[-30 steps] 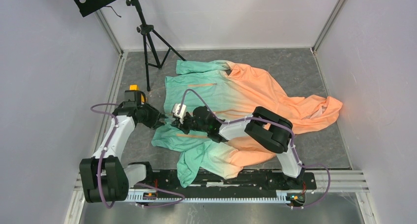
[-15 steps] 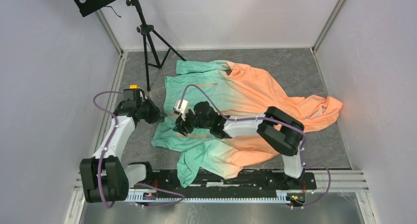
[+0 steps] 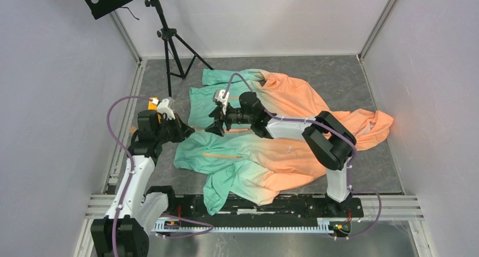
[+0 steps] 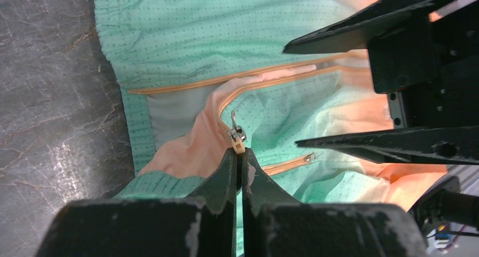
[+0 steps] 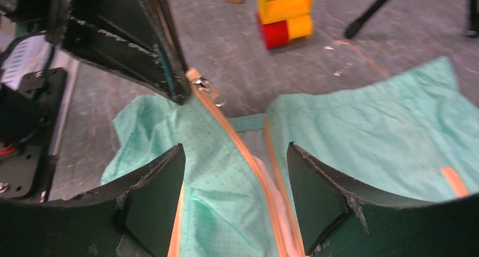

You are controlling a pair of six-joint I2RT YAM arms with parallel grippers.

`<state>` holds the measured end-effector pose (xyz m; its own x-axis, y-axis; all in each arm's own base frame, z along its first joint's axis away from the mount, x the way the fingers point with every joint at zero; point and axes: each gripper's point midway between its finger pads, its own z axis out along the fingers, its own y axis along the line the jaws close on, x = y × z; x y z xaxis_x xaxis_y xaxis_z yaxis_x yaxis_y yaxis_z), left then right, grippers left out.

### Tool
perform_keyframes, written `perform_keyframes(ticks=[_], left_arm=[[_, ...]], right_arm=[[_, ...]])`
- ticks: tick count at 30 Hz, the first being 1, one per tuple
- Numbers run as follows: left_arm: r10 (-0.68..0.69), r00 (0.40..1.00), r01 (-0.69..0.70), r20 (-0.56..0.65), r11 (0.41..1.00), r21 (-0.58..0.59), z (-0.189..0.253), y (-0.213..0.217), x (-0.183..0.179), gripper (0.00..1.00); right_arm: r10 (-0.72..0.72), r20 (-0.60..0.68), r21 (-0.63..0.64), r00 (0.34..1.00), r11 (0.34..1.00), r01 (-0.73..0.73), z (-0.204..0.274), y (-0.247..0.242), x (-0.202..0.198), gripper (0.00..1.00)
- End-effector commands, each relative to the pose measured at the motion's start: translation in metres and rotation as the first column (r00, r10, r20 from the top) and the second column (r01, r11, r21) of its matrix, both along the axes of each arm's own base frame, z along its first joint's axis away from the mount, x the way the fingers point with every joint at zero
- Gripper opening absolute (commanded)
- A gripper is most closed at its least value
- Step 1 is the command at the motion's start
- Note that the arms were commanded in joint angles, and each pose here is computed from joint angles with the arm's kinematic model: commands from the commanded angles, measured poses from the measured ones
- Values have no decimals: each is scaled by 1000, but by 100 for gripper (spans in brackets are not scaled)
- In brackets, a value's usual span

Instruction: Zip up the jacket

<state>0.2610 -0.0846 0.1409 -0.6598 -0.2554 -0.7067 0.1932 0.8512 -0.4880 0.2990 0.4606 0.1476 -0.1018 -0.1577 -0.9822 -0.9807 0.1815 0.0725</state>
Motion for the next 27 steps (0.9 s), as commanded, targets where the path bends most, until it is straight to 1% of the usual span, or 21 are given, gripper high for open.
perform_keyframes(ticks=[1, 2, 4, 5, 6, 8, 11, 13, 15, 16, 23, 24, 26, 27], left_arm=[[-122, 981, 107, 149, 989, 101, 12, -6, 0, 2], [-133, 977, 114, 168, 986, 118, 13, -5, 0, 2], [-228, 948, 200, 220, 970, 141, 16, -22, -8, 2], [-286, 924, 258, 255, 957, 135, 21, -32, -14, 2], [-306, 910, 283, 280, 952, 120, 25, -38, -17, 2], [-307, 909, 296, 283, 952, 83, 25, -43, -20, 2], [-317, 913, 306, 258, 948, 81, 22, -43, -21, 2], [-319, 910, 308, 265, 948, 82, 24, -44, -21, 2], [-316, 912, 305, 263, 949, 83, 23, -43, -21, 2], [-315, 913, 303, 260, 949, 85, 22, -43, -21, 2], [-286, 919, 266, 271, 958, 111, 24, -37, -17, 2], [-276, 921, 254, 275, 961, 111, 25, -36, -16, 2], [-221, 938, 201, 268, 975, 99, 25, -31, -10, 2], [-191, 947, 173, 259, 981, 92, 24, -28, -7, 4]], right_arm=[[194, 102, 79, 976, 976, -203, 18, 23, -20, 73], [217, 113, 89, 970, 970, -228, 18, 25, -22, 73], [258, 132, 106, 957, 956, -272, 17, 28, -27, 73], [273, 143, 105, 951, 952, -289, 15, 29, -28, 73], [283, 156, 101, 946, 948, -300, 13, 30, -28, 73], [299, 176, 96, 938, 943, -319, 10, 31, -30, 73], [323, 196, 93, 926, 934, -346, 7, 31, -33, 73], [343, 196, 96, 919, 926, -366, 4, 30, -37, 71], [344, 200, 112, 917, 922, -370, 6, 29, -40, 66], [347, 196, 117, 917, 920, -374, 6, 28, -42, 64], [359, 179, 144, 916, 911, -385, 11, 27, -47, 30], [361, 174, 144, 916, 911, -387, 12, 27, -47, 24], [348, 171, 153, 922, 915, -374, 16, 27, -46, 4], [340, 167, 159, 926, 917, -366, 18, 26, -45, 0]])
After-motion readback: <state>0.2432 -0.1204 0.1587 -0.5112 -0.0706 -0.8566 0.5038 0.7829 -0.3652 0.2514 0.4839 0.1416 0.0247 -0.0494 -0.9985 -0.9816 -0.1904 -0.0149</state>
